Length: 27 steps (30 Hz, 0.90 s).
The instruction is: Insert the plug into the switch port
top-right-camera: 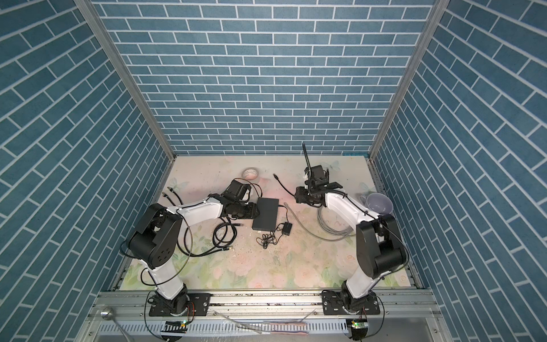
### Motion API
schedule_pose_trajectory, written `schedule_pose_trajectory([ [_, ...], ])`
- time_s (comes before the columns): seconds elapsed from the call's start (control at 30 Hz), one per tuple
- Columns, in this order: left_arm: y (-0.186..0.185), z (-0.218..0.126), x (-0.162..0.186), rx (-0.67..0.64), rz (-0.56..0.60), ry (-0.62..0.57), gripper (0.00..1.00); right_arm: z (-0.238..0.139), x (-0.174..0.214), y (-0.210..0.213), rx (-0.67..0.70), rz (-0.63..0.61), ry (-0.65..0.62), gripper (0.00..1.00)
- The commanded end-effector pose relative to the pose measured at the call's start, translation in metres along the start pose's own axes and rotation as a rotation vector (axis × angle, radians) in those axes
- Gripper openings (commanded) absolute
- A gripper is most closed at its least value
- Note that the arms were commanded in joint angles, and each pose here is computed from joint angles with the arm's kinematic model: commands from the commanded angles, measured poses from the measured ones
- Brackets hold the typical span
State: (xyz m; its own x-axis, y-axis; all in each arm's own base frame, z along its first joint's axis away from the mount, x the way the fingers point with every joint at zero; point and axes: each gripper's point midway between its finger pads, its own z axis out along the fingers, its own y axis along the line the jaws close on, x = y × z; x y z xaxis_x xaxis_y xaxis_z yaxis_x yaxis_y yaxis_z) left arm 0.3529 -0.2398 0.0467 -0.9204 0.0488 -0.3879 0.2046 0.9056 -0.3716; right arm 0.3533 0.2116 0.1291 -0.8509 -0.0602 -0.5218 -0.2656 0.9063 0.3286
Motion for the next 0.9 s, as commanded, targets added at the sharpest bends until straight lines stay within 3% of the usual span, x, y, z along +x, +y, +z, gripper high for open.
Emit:
schedule_pose_trajectory([
  [0.0, 0.020, -0.015, -0.011, -0.060, -0.026, -0.040, 0.55, -0.012, 0.045, 0.020, -0.047, 0.002, 0.043, 0.60],
  [0.2, 0.032, -0.029, -0.035, -0.062, -0.063, -0.094, 0.55, -0.014, 0.120, 0.024, -0.094, -0.128, 0.103, 0.63],
  [0.47, 0.026, -0.040, -0.035, -0.041, -0.055, -0.115, 0.55, 0.008, 0.133, 0.029, -0.020, -0.125, 0.074, 0.63],
  [0.77, 0.027, -0.048, -0.027, -0.047, -0.026, -0.110, 0.55, 0.015, 0.131, 0.021, 0.101, -0.494, 0.079, 0.68],
  [0.87, 0.026, -0.049, -0.029, -0.041, -0.021, -0.114, 0.55, 0.015, 0.123, 0.028, 0.075, -0.592, 0.062, 0.71],
])
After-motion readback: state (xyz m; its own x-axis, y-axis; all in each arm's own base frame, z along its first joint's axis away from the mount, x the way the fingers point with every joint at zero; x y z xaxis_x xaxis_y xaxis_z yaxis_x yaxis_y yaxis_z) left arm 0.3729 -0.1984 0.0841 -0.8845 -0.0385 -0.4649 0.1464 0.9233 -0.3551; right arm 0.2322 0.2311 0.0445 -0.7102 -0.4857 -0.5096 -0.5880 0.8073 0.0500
